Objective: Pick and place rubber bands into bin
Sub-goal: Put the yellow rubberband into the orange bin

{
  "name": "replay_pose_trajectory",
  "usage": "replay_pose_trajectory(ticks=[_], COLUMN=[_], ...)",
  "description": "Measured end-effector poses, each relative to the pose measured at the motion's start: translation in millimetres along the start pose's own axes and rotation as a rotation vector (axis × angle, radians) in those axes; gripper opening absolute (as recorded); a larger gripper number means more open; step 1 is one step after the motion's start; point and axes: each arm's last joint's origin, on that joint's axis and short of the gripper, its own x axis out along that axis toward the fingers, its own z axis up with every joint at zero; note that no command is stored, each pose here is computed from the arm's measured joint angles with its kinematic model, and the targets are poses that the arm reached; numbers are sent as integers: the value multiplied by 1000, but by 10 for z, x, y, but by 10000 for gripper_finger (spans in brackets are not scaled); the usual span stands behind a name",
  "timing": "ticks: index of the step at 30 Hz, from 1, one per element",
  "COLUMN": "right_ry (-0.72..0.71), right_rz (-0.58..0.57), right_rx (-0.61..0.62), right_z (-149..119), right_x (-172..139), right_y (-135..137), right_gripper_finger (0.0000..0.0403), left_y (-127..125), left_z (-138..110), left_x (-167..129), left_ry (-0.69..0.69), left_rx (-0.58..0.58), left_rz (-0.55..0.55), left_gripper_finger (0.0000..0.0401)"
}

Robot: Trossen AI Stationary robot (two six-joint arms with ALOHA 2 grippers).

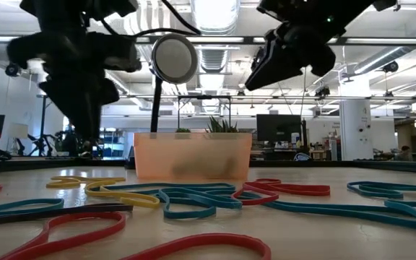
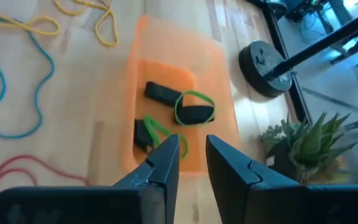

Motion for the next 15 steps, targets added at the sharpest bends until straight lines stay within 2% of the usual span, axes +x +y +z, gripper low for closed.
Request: replay_pose_trajectory(ticks=[9, 15], right_ry=[108, 147], right_rz=[58, 84], right_rx=[21, 28], right_z=[-122, -173], right_x=[-146, -220], right_y=[192, 298], right_gripper_finger=[70, 71], left_y=[21, 79], left_z=[-160, -339], left_x=[132, 276], left_ry=[80, 145], left_rx=[11, -34], left_rz=[21, 49], left_gripper_finger=[84, 84])
